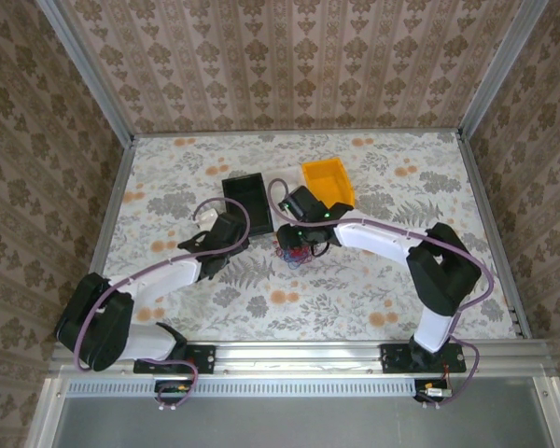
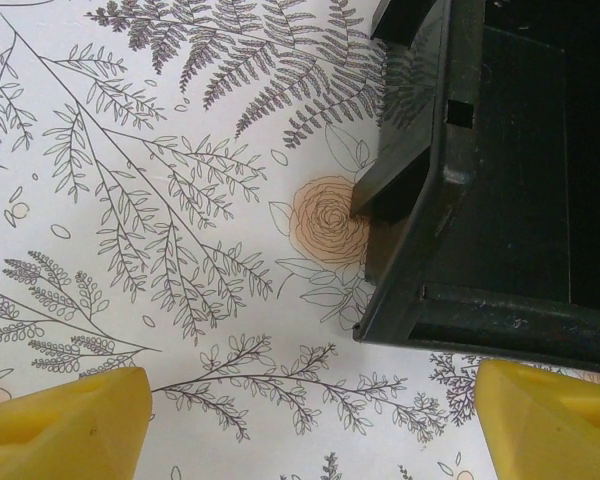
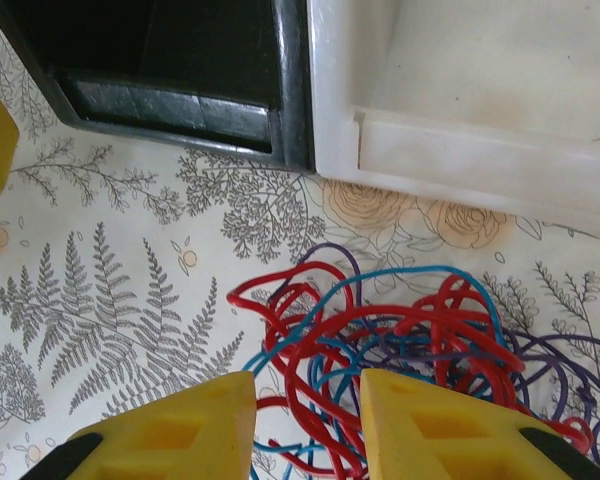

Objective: Untangle the cables

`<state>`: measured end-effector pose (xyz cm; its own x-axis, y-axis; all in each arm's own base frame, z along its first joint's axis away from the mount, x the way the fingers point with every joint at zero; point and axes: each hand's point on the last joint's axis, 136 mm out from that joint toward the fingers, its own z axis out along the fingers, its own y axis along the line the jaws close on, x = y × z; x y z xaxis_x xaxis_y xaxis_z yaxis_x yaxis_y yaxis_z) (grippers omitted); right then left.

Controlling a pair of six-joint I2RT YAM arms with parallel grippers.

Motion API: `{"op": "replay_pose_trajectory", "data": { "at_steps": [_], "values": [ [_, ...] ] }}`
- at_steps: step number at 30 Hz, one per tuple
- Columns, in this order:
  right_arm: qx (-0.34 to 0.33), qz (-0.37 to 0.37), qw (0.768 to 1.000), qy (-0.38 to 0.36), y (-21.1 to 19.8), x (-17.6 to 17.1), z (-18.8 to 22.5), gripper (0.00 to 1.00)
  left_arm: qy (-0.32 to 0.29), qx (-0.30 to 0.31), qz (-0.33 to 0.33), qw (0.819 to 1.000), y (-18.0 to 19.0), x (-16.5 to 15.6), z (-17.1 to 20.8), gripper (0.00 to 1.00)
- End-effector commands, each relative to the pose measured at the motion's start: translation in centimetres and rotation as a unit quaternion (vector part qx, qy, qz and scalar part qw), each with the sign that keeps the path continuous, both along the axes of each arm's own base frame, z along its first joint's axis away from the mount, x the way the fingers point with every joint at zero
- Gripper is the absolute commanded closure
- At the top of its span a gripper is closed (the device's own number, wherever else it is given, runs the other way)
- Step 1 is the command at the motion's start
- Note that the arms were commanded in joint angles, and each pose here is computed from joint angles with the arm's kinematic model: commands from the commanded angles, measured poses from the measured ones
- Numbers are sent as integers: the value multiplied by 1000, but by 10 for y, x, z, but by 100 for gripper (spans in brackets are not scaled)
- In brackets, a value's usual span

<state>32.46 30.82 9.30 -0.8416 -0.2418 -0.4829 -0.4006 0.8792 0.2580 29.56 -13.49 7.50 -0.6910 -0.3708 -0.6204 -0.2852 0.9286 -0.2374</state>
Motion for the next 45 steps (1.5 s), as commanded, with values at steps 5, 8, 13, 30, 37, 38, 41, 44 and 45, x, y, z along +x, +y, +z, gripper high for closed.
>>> {"op": "replay_pose_trajectory", "data": {
  "at_steps": [5,8,13,30,37,38,41,44,45],
  "values": [
    [-2,5,1000,22,7,0,-9,70,3,-3,-36,999,-18,9,4,15],
    [-2,5,1000,24,8,0,-10,75,-1,-12,-47,999,-23,11,5,14],
    [15,-1,1000,6,7,3,5,95,-39,-32,-109,993,-46,14,18,14],
    [201,-54,975,73,-10,7,44,100,-196,-21,-420,886,-160,-33,65,9],
    [251,-96,958,103,-26,19,45,100,-177,-39,-476,861,-188,-38,55,12],
    [257,-103,955,106,-28,20,45,100,-172,-38,-478,860,-190,-37,52,12],
    [269,-121,949,113,-36,24,43,100,-168,-32,-468,867,-189,-30,43,17],
    [274,-133,945,117,-42,26,42,100,-163,-50,-441,881,-185,-16,33,30],
    [275,-134,945,118,-42,26,41,100,-162,-60,-434,884,-184,-12,30,35]
  ]
}}
